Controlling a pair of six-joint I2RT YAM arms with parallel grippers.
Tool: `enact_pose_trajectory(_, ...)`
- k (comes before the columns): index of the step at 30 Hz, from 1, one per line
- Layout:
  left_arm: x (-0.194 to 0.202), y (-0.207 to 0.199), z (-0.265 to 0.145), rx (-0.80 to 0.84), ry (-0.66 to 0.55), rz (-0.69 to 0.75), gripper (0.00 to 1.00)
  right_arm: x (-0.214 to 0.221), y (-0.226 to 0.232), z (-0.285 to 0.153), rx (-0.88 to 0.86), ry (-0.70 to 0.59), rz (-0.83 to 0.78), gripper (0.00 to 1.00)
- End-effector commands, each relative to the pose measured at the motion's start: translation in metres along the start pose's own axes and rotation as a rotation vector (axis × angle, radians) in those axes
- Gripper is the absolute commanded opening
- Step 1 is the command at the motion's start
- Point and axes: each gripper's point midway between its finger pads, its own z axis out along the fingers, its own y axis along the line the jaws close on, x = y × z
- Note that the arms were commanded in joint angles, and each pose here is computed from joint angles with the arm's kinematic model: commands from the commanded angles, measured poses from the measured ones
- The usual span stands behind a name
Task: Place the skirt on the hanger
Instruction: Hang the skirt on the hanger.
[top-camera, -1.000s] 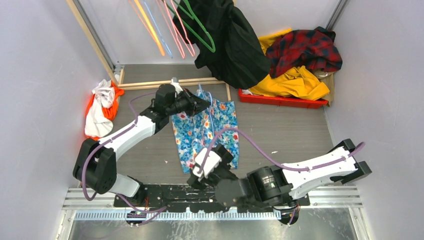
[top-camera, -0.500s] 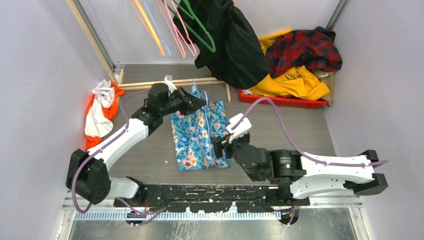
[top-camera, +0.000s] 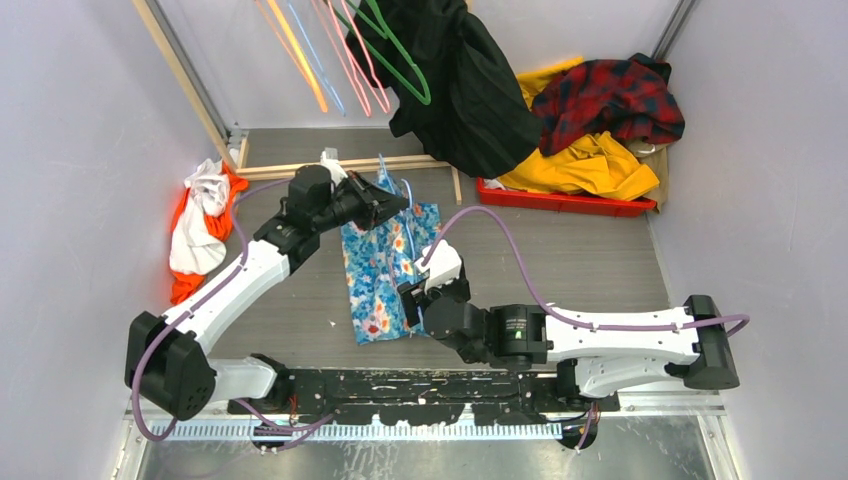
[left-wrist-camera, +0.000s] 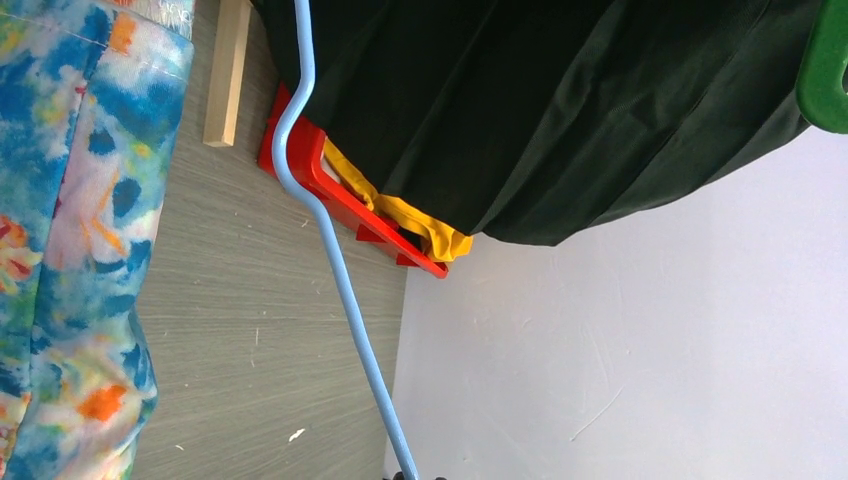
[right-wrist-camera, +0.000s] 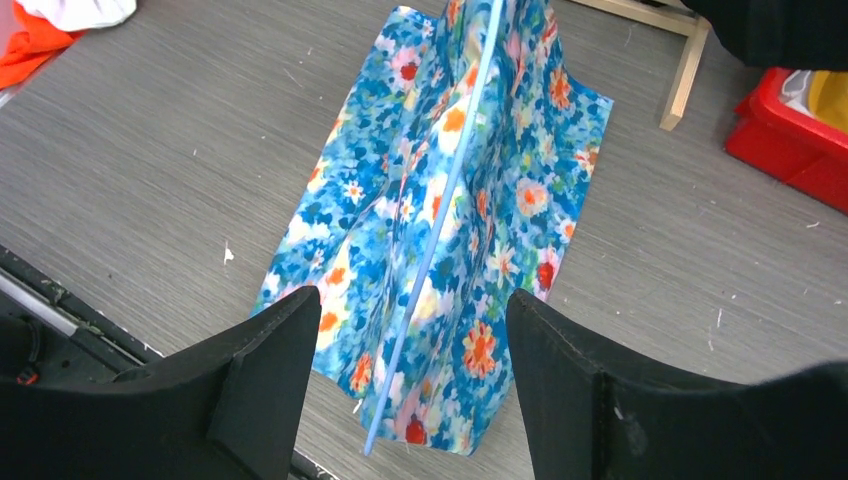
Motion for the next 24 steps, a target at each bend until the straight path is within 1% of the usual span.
enact_pose_trajectory(1,-0.009,-0.044,-0.018,0.114,-0.046,0.060,0.00,-0.007,-0.006,0.010,0.050,-0.056,0.134,0.73)
enact_pose_trajectory(7,-0.008,-0.043,-0.020,0.112,-0.048,0.058,0.00,-0.004,-0.013,0.028,0.046,-0.050,0.183,0.70)
enact_pose_trajectory(11,-0.008,-0.040,-0.020,0.111,-0.049,0.051,0.00,-0.005,-0.011,0.041,0.006,-0.039,0.201,0.64)
enact_pose_trajectory(12,-0.008,-0.040,-0.019,0.113,-0.049,0.048,0.00,-0.006,-0.009,0.043,-0.010,-0.043,0.200,0.58)
enact_pose_trajectory(13,-0.008,-0.040,-0.019,0.115,-0.048,0.048,0.00,-0.009,-0.008,0.044,-0.023,-0.043,0.203,0.47)
enact_pose_trajectory(15,-0.010,-0.041,-0.020,0.117,-0.052,0.048,0.00,-0.016,-0.006,0.043,-0.037,-0.045,0.194,0.22)
enact_pose_trajectory(16,-0.010,-0.043,-0.021,0.121,-0.052,0.049,0.00,-0.019,-0.006,0.041,-0.046,-0.046,0.191,0.14)
enact_pose_trajectory(17,-0.010,-0.044,-0.021,0.124,-0.052,0.050,0.00,-0.023,-0.008,0.038,-0.050,-0.049,0.192,0.08)
enact_pose_trajectory(19,-0.010,-0.049,-0.023,0.134,-0.048,0.054,0.00,-0.031,-0.010,0.030,-0.065,-0.061,0.193,0.02)
enact_pose_trajectory(24,-0.010,-0.062,-0.027,0.152,-0.041,0.081,0.00,-0.054,-0.018,0.006,-0.116,-0.080,0.182,0.01)
